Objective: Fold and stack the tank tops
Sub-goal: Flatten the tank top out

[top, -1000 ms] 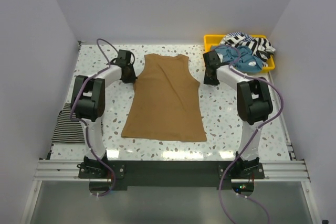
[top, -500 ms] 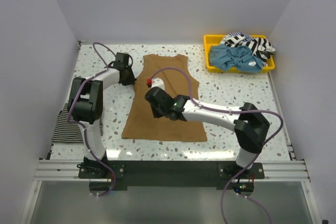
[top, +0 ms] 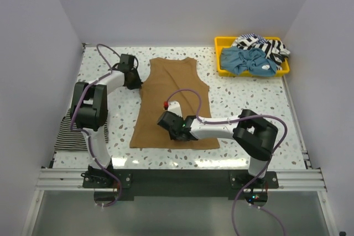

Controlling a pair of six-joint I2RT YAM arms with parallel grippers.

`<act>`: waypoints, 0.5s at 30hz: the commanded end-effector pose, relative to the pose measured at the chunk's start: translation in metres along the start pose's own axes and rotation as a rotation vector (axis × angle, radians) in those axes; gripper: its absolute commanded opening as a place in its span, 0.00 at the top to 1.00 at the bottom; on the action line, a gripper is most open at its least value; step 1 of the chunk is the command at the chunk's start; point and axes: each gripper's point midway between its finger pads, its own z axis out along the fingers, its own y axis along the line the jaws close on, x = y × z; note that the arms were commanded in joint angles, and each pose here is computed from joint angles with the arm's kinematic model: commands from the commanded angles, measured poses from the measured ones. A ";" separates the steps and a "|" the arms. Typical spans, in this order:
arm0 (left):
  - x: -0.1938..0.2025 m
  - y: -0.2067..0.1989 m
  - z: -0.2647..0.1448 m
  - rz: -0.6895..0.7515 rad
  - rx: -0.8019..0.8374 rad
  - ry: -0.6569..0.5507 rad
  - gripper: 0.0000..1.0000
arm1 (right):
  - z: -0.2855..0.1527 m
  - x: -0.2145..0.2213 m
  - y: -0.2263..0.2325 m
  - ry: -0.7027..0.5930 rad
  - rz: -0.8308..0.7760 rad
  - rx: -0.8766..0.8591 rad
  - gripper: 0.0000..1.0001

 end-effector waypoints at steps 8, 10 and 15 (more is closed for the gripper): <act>-0.028 -0.009 -0.003 0.045 0.048 -0.030 1.00 | -0.007 0.052 -0.055 0.086 -0.034 0.123 0.70; -0.024 -0.009 0.001 0.052 0.050 -0.015 0.96 | -0.008 0.054 -0.058 0.087 -0.042 0.124 0.69; -0.015 -0.009 0.004 0.065 0.072 -0.002 0.78 | -0.013 0.045 -0.039 0.062 -0.067 0.010 0.63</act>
